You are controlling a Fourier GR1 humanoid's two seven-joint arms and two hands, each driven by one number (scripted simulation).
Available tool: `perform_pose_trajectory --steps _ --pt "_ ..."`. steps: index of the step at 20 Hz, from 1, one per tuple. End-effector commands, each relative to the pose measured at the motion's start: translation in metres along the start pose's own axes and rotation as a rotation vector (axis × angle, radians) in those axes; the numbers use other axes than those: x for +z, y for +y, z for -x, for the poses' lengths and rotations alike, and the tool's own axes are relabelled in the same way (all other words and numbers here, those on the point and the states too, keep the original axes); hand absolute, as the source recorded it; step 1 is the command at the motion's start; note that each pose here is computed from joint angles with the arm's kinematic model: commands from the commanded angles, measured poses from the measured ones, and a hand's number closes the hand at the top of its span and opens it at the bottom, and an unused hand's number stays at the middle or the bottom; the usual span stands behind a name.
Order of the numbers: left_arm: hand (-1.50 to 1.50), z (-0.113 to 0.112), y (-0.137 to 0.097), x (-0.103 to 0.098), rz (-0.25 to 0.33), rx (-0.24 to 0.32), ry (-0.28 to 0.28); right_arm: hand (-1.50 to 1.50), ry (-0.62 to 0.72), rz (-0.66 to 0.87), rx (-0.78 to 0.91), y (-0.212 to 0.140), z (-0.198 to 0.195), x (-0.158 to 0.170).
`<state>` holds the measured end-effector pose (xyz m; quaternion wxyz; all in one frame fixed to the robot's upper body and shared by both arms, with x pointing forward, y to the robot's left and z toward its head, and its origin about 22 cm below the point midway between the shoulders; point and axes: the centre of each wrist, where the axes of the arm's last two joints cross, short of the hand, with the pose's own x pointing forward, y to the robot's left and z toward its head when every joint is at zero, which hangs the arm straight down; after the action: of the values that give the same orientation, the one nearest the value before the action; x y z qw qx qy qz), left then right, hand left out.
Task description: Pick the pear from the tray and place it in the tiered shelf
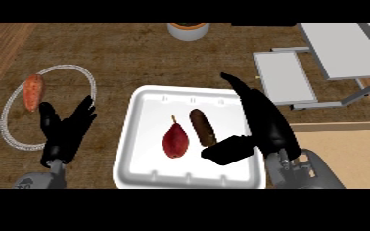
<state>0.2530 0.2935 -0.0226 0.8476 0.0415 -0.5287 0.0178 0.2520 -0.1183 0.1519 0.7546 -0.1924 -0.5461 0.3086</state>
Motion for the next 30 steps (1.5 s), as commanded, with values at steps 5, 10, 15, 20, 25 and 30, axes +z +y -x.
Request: perform_pose_trajectory --steps 5,10,15,20,25,30 --pt "0.00 0.015 -0.002 0.006 0.013 -0.007 -0.021 -1.50 0.255 -0.006 0.157 0.029 -0.054 -0.028" --pt "0.00 0.009 -0.006 0.002 0.006 -0.001 -0.005 -1.50 0.329 0.052 0.225 0.066 -0.074 -0.047" --pt "0.00 0.003 -0.006 0.001 0.018 -0.011 0.005 -1.50 0.423 0.024 0.287 0.083 -0.066 -0.069" --pt "0.00 0.008 -0.012 -0.002 0.027 -0.026 0.002 -1.50 0.476 -0.026 0.341 0.102 -0.063 -0.082" --pt "0.00 -0.009 -0.013 -0.004 0.024 -0.013 0.004 -1.50 0.510 -0.053 0.389 0.102 -0.071 -0.089" --pt "0.00 -0.009 -0.018 -0.004 0.009 -0.015 -0.005 -1.50 0.544 -0.022 0.417 0.122 -0.054 -0.092"
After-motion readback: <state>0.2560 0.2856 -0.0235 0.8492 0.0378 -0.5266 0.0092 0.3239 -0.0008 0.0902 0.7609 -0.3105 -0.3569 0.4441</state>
